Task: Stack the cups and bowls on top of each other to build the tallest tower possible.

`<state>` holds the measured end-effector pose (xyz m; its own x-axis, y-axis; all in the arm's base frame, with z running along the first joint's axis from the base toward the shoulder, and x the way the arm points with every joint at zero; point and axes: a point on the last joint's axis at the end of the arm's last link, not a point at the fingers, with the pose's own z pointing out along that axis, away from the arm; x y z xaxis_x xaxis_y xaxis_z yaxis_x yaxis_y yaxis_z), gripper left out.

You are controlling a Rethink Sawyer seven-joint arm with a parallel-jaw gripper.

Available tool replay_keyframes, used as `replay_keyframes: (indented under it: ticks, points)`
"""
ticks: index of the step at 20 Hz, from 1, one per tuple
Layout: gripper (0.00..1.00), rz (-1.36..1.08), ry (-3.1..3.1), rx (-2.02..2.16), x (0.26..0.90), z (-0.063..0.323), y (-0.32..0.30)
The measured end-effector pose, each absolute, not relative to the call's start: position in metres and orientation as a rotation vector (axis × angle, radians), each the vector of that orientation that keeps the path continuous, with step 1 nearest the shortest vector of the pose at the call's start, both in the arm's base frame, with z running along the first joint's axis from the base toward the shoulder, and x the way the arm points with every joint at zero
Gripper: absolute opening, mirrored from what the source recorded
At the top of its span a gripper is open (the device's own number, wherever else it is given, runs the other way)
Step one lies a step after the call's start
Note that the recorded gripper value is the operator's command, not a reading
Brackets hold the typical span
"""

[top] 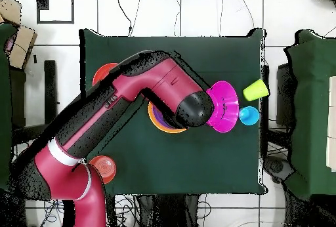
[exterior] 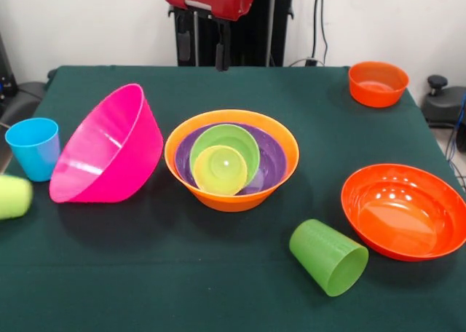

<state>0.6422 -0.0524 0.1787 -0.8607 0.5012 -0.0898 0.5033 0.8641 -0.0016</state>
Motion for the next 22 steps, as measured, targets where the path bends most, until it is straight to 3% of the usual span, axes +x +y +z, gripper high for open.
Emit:
replay_keyframes:
  ticks: [22]
  points:
    - [1.0, -0.006, 2.926, 0.8, 0.644, 0.191, -0.053]
